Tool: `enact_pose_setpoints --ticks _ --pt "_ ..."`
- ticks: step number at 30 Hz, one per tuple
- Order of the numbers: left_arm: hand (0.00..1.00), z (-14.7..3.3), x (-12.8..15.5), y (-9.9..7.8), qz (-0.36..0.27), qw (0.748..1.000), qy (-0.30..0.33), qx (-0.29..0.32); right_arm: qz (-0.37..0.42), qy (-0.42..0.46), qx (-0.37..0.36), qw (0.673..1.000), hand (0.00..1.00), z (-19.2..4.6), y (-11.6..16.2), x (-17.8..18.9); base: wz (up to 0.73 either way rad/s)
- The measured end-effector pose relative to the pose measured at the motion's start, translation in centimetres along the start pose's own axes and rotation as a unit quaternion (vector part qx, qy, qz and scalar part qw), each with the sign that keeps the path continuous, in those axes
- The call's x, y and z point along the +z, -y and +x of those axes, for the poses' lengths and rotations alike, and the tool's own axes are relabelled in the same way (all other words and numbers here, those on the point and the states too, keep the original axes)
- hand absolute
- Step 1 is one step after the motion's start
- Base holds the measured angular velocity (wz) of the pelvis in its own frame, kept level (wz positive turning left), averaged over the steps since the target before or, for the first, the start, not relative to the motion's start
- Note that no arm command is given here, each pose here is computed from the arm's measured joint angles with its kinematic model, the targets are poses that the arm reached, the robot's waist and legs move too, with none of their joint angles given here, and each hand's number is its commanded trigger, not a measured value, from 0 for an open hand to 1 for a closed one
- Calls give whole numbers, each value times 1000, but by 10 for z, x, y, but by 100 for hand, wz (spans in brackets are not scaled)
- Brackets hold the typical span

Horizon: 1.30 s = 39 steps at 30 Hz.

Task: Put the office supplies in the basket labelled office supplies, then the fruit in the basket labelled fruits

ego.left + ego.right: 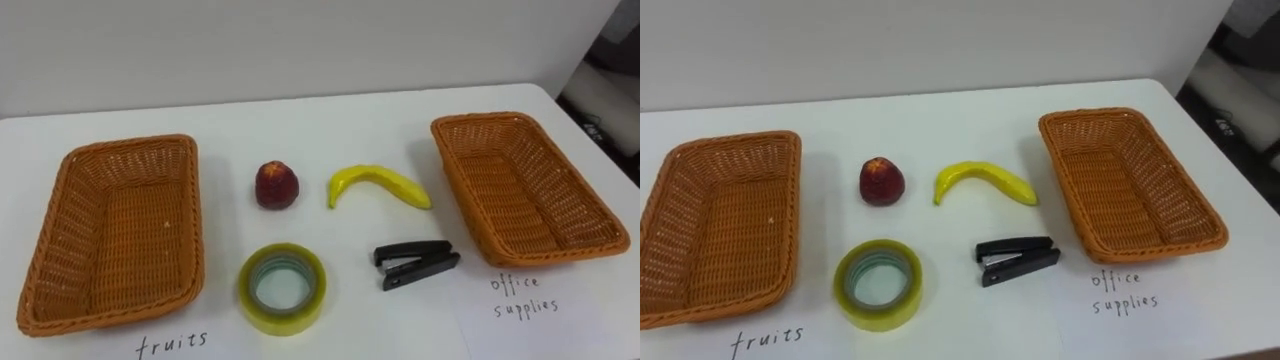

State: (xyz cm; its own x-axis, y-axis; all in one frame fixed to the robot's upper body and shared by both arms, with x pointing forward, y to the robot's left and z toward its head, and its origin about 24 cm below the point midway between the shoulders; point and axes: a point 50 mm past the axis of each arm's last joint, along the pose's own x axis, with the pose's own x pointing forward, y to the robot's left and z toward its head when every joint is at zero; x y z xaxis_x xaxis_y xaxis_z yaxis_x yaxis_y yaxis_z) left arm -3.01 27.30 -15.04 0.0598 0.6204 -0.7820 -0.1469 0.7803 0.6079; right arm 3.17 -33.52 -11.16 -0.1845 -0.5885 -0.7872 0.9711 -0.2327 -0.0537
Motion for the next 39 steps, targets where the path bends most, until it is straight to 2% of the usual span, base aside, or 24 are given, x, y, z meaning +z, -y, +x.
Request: enact_pose_setpoints --ticks 10,17,25,31,39 --pt "0 -1 2 0 1 1000 12 -10 21 171 34 985 0 -44 -46 54 -2" --pt "0 -1 4 0 1 1000 19 -17 21 237 46 970 0 -62 -65 71 0" --pt "0 -1 3 2 15 999 23 -22 35 378 106 919 0 -111 -83 99 0" --pt "0 -2 3 5 30 999 30 -28 57 417 147 895 0 -136 -88 104 0" --pt "0 -2 1 5 32 998 30 -33 60 447 187 873 0 -155 -96 107 2"
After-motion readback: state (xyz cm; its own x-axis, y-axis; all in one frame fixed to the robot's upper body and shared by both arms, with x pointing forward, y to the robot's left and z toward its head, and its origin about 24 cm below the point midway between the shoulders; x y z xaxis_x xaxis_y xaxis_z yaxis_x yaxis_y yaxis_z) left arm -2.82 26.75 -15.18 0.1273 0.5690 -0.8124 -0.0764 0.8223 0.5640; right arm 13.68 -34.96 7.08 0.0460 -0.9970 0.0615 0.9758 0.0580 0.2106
